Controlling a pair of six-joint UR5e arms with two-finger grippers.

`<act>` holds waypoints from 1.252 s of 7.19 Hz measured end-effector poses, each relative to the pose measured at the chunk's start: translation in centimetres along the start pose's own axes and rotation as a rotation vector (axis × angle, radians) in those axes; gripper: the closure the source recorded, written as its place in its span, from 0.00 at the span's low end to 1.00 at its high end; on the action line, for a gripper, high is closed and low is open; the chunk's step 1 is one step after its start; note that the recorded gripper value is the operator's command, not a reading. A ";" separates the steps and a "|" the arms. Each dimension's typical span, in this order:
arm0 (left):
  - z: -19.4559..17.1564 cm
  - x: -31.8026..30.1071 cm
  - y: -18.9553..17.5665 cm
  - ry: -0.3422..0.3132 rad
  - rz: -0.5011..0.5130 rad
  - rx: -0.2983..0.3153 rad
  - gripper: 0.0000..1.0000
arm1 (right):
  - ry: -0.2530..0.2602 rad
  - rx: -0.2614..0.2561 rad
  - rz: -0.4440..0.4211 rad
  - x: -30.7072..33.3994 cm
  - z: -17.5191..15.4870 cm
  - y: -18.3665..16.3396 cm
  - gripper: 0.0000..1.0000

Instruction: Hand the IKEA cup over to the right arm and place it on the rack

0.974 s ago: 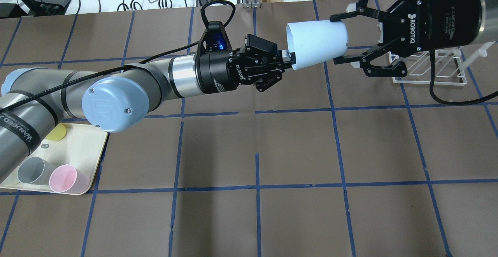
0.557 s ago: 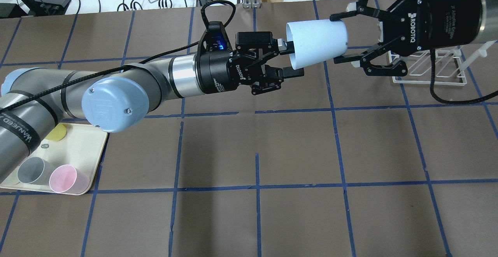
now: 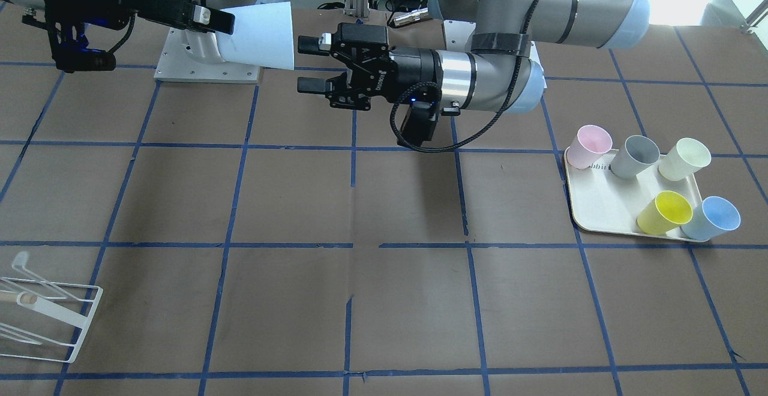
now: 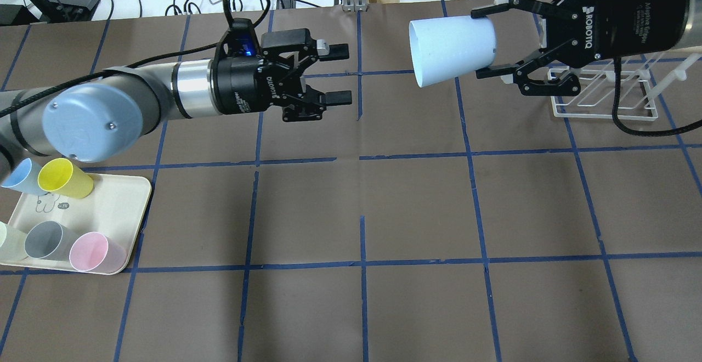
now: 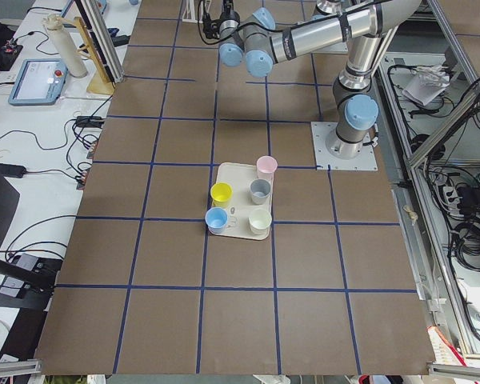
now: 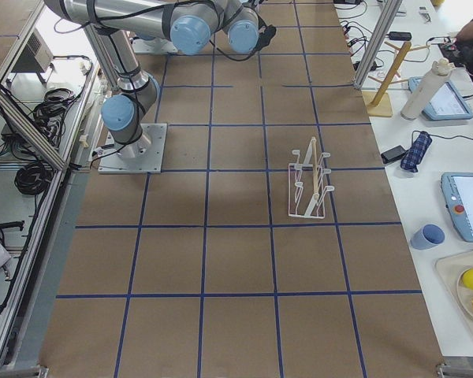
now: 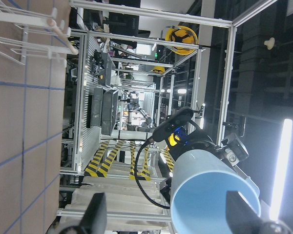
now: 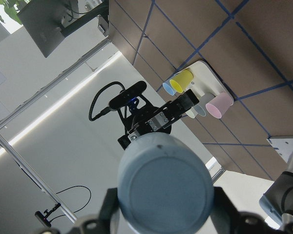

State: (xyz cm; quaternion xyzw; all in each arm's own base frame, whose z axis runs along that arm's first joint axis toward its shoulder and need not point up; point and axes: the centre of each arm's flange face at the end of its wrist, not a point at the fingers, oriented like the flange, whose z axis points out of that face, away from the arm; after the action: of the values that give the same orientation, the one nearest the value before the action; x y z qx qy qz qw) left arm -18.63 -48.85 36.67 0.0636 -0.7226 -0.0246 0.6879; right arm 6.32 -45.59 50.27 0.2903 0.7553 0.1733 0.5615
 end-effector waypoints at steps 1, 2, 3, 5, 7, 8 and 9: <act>-1.8 -0.7 -0.4 -0.077 0.001 -0.017 0.00 | 0.075 0.028 -0.066 -0.1 -0.5 -0.3 0.55; -3.0 -1.4 -0.5 -0.157 0.005 -0.045 0.00 | 0.198 0.062 -0.138 0.2 -1.0 -0.9 0.56; -3.7 -1.6 -0.9 -0.249 0.004 -0.065 0.00 | 0.345 0.109 -0.208 0.7 -1.9 -1.9 0.56; -5.1 -1.7 -1.4 -0.507 0.004 -0.077 0.00 | 0.609 0.233 -0.331 1.1 -4.0 -5.7 0.56; -6.6 -2.6 -2.0 -0.755 0.058 -0.083 0.00 | 0.840 0.363 -0.434 1.3 -6.5 -10.7 0.56; -7.9 -2.2 -1.9 -0.922 0.102 -0.089 0.00 | 0.937 0.408 -0.489 0.9 -7.7 -12.2 0.60; -9.2 -0.4 -2.1 -1.107 0.155 -0.087 0.00 | 1.015 0.443 -0.541 0.3 -8.8 -13.4 0.74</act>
State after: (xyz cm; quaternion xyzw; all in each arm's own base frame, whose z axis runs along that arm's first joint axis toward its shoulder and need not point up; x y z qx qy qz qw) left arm -9.33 -50.36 36.45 -0.0405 -0.9768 -0.0334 0.2077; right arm -5.39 -55.14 44.89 0.0792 0.9933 -0.0199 0.0822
